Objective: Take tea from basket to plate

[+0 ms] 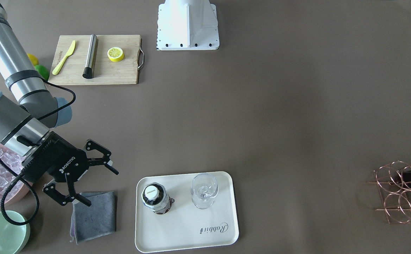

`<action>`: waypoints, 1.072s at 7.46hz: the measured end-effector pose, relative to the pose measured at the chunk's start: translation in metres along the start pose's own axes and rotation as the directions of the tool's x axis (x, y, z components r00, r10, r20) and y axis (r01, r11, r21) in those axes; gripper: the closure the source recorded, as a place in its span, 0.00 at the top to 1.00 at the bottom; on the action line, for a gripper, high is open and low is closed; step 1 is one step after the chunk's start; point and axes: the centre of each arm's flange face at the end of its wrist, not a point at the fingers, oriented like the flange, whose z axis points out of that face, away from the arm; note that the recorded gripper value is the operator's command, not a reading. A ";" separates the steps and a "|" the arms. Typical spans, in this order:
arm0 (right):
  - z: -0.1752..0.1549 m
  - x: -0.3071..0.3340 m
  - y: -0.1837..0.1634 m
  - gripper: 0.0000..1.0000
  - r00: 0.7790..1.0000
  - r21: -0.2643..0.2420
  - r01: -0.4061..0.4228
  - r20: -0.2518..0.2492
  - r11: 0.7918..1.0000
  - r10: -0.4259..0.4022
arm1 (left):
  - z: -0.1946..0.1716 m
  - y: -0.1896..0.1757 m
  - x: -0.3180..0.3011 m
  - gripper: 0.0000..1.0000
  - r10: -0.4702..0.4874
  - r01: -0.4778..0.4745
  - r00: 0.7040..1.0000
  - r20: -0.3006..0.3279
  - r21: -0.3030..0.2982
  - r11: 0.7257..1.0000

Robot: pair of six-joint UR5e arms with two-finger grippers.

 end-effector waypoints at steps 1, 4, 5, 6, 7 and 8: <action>-0.014 0.015 0.012 1.00 0.997 -0.097 -0.071 -0.010 0.993 0.070 | 0.030 0.013 0.010 0.99 0.143 -0.141 0.989 0.030 -0.049 0.989; -0.046 0.062 0.050 1.00 0.937 -0.355 -0.349 -0.129 0.867 0.325 | 0.104 0.023 -0.024 0.99 0.324 -0.320 0.946 0.028 -0.092 0.943; -0.049 0.073 0.061 1.00 0.890 -0.413 -0.455 -0.192 0.789 0.413 | 0.118 0.026 -0.034 0.99 0.349 -0.347 0.937 0.001 -0.090 0.933; -0.060 0.087 0.071 1.00 0.836 -0.444 -0.547 -0.245 0.710 0.491 | 0.130 0.026 -0.035 0.99 0.366 -0.366 0.930 -0.015 -0.098 0.925; -0.078 0.097 0.075 1.00 0.780 -0.451 -0.623 -0.297 0.639 0.551 | 0.141 0.030 -0.025 0.99 0.404 -0.405 0.914 -0.027 -0.099 0.909; -0.102 0.104 0.078 1.00 0.717 -0.443 -0.694 -0.358 0.567 0.598 | 0.155 0.040 -0.008 0.99 0.461 -0.462 0.887 -0.037 -0.100 0.881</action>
